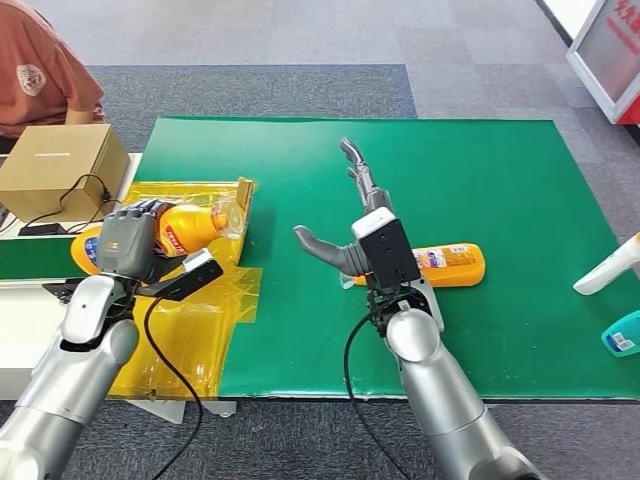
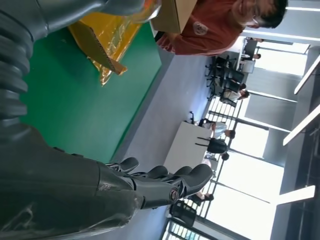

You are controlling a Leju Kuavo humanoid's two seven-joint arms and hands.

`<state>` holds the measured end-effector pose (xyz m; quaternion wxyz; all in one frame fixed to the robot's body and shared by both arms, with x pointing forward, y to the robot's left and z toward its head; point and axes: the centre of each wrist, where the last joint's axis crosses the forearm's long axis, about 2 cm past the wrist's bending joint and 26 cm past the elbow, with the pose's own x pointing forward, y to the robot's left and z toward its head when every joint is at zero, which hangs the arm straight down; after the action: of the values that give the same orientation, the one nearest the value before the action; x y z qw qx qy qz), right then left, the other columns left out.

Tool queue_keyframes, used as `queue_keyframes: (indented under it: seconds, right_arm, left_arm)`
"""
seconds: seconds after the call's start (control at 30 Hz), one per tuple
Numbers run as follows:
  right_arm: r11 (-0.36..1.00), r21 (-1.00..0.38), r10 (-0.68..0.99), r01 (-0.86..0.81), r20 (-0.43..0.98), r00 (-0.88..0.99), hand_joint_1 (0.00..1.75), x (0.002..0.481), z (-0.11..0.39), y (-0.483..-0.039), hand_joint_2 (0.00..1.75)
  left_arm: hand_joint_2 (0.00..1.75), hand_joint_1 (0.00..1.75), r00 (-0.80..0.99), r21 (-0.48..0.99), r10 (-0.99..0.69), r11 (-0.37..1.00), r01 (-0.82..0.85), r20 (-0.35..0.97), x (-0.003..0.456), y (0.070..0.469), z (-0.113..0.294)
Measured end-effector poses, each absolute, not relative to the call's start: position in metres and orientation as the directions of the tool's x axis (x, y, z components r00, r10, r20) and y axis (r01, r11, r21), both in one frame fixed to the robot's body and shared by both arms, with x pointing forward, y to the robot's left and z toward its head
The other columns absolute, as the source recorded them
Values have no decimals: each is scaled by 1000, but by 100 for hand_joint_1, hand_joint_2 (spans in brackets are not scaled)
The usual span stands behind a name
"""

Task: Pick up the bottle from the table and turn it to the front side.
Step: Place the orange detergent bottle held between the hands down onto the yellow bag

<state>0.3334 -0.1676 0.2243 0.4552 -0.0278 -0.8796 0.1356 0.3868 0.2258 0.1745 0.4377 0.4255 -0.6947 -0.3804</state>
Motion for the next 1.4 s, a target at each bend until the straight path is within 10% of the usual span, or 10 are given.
queue_keyframes:
  seconds: [0.5,0.63,1.4]
  right_arm:
    - [959,-271,138,-88,712,-689,0,313,247,-160,175]
    - [958,-270,135,-91,712,-689,0,312,247,-159,175]
    - [961,-264,135,-87,717,-684,0,309,243,-160,175]
  left_arm:
    - [175,170,-331,983,-931,176,-47,151,374,181,115]
    - [175,8,-348,986,-925,169,-17,152,369,171,108]
    - [175,0,-327,983,-928,182,28,181,362,168,95]
